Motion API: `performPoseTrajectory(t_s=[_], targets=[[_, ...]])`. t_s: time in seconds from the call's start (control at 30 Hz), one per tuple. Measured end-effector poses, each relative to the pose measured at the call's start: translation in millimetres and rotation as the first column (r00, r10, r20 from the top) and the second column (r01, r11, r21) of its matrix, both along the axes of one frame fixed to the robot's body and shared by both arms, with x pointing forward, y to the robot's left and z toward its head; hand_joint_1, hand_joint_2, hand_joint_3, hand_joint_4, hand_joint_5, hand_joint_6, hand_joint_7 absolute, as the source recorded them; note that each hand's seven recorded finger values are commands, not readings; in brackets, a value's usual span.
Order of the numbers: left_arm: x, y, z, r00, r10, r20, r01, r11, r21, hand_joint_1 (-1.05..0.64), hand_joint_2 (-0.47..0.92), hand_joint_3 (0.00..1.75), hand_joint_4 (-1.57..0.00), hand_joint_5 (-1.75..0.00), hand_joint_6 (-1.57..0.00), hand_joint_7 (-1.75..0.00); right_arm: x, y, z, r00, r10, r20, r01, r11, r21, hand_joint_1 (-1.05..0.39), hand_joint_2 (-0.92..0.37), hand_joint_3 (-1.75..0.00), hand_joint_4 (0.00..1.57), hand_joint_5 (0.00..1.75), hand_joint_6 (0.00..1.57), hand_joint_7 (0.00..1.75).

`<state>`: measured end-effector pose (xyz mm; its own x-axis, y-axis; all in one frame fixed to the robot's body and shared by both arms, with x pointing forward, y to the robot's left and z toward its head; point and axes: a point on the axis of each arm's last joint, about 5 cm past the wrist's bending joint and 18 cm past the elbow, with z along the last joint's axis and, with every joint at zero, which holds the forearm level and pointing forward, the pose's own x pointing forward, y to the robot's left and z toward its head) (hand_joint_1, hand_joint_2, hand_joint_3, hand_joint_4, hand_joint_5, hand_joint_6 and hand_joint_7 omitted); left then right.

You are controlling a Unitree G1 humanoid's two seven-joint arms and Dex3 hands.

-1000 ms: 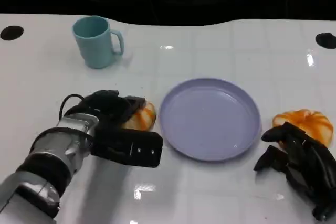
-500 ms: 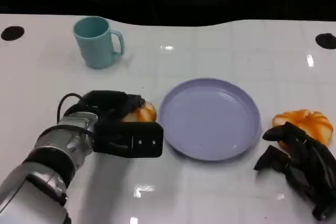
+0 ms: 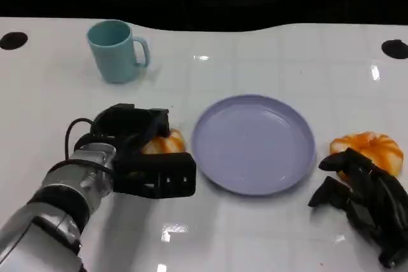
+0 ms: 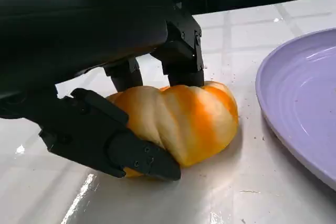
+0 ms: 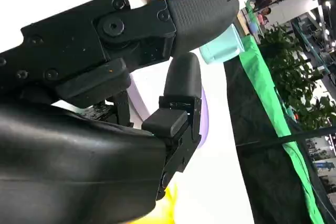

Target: Grasp the bread from the table and place it into the plate.

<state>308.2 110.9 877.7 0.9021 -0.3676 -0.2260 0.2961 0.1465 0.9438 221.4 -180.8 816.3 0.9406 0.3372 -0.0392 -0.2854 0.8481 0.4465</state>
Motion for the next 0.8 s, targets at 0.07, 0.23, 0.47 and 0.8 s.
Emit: performPoseTrajectory(t_s=[0.07,0.23,0.47,0.8], targets=[[0,0,0.0,1.0,0.0,0.0,0.0,1.0,0.0,-0.28,0.92,0.42,-0.75,-1.75,-0.53,-1.75,0.0,0.0,0.0,1.0,0.0,0.0,0.0,1.0,0.0,-0.53,-0.92,-0.21,0.66,1.57,0.62,1.22],[-1,0,-1.8,0.997,0.042,0.061,-0.039,0.998,-0.049,-0.21,0.92,0.47,-0.72,-1.75,-0.42,-1.75,0.1,-0.1,0.1,1.0,0.0,0.0,0.0,1.0,0.0,-0.54,-0.92,-0.21,0.65,1.56,0.61,1.23],[0,-2,1.6,0.971,0.135,0.196,-0.104,0.981,-0.161,-0.18,0.83,0.59,-0.76,-1.75,-0.48,-1.75,0.0,-1.4,0.1,1.0,-0.001,-0.002,0.001,1.0,-0.004,-0.54,-0.92,-0.24,0.66,1.56,0.61,1.22],[13,-23,30.7,0.96,0.167,0.226,-0.089,0.944,-0.319,-0.16,0.64,0.89,-0.83,-1.75,-0.57,-1.75,-0.4,-1.4,-1.2,0.999,0.011,0.031,-0.01,0.999,-0.047,-0.53,-0.92,-0.25,0.67,1.56,0.63,1.2]])
